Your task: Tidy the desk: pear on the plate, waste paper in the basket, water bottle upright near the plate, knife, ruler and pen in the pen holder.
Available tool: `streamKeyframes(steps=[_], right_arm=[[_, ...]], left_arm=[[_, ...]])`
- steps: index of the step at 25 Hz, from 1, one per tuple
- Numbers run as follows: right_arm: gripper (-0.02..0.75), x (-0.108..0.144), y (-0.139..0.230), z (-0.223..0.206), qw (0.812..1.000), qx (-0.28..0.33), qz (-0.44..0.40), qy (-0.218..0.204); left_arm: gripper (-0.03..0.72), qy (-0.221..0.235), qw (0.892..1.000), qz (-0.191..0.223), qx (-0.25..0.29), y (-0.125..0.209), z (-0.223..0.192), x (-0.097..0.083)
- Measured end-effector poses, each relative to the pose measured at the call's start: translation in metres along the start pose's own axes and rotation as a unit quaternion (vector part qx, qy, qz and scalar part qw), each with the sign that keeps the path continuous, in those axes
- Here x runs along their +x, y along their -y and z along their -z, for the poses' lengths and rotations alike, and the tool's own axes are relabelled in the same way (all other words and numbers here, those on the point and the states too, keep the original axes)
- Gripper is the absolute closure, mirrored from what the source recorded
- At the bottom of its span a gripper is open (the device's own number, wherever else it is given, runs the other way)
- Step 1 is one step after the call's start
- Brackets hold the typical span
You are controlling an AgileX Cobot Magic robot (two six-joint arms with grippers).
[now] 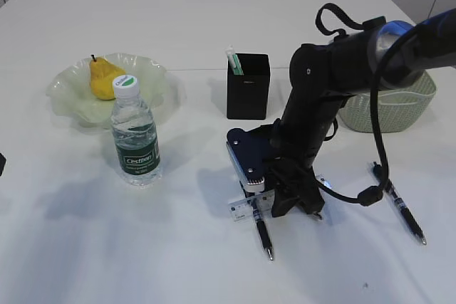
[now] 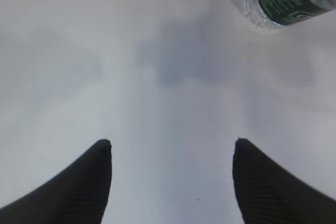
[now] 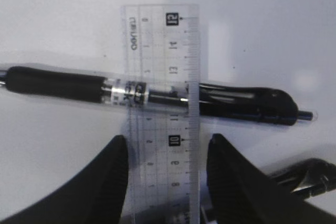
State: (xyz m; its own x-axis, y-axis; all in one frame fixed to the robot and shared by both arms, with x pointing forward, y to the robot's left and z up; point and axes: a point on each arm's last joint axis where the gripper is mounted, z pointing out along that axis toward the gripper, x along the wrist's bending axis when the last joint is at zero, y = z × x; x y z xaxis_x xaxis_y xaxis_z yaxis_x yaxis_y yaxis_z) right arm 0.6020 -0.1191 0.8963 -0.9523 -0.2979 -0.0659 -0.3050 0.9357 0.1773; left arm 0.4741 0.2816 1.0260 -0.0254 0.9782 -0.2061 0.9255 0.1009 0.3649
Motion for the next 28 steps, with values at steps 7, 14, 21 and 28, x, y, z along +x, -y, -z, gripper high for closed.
streamKeyframes(steps=[7,14,21,28], right_arm=[[0.379,-0.002,0.0,0.001,1.0,0.0,-0.006,0.003],[0.451,0.0,0.0,0.0,1.0,0.0,-0.011,-0.009],[0.453,0.0,0.0,0.0,1.0,0.0,-0.012,-0.008],[0.453,0.0,-0.004,0.022,1.0,-0.003,-0.009,0.014]], left_arm=[[0.178,0.0,1.0,0.0,-0.001,0.0,0.0,0.0],[0.179,0.0,1.0,0.0,-0.001,0.0,0.0,0.0],[0.179,0.0,1.0,0.0,-0.001,0.0,0.0,0.0],[0.18,0.0,1.0,0.0,-0.001,0.0,0.0,0.0]])
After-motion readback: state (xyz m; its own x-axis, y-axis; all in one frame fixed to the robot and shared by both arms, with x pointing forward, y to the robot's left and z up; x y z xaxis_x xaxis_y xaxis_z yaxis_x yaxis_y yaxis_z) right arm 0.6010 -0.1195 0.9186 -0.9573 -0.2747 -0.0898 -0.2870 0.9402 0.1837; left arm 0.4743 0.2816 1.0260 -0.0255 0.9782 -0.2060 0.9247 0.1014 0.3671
